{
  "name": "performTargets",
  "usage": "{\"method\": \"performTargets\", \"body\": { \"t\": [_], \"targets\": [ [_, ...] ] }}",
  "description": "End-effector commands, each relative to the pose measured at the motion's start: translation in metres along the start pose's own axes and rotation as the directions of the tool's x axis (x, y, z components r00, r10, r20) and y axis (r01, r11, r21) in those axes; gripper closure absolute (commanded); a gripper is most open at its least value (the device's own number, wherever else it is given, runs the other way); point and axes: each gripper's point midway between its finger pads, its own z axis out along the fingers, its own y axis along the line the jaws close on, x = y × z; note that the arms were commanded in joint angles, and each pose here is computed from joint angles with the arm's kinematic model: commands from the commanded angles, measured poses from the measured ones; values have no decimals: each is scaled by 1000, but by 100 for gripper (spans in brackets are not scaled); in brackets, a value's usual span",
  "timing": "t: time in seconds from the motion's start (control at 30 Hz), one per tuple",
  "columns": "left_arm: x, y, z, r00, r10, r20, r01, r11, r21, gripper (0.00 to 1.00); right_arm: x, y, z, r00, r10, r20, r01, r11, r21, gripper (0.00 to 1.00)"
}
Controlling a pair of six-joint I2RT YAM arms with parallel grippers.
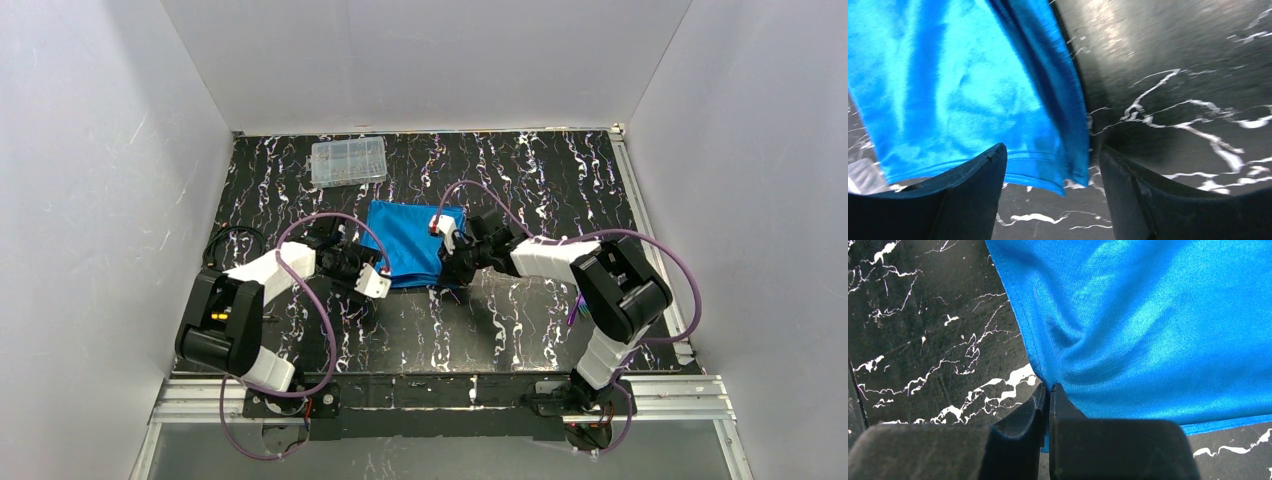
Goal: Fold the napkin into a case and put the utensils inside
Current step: Pick up the lower triangle-folded napkin from the center of the board.
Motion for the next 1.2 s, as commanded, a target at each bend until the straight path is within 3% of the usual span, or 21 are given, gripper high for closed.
{"method": "performTargets", "body": {
  "t": [0.0,0.13,0.23,0.3,0.5,0.8,0.97,1.17],
  "targets": [
    [20,-4,14,997,41,-73,-41,999,3,36,-14,3,4,999,30,18,-29,998,-59,99],
    [20,-7,19,994,67,-82,-64,997,31,54,-14,5,6,999,38,18,-37,997,-75,99],
    [17,-10,20,993,86,-75,-81,995,61,89,-13,5,6,999,41,16,-40,996,-76,99],
    [15,-6,18,996,61,-69,-57,996,66,98,-11,4,5,999,40,14,-39,997,-73,99],
    [-6,-2,2,997,-67,-40,72,987,143,100,-12,3,4,999,38,12,-37,997,-71,98],
    [-40,-31,-32,959,-282,-38,277,899,339,100,-31,23,-11,1000,14,14,-12,987,-162,70],
    [-40,-45,-33,952,-301,-52,298,875,381,100,-55,41,-34,998,14,66,3,966,-258,54],
    [-41,-56,-34,945,-320,-67,319,857,404,100,-73,48,-63,986,71,148,-14,935,-355,42]
  ]
}}
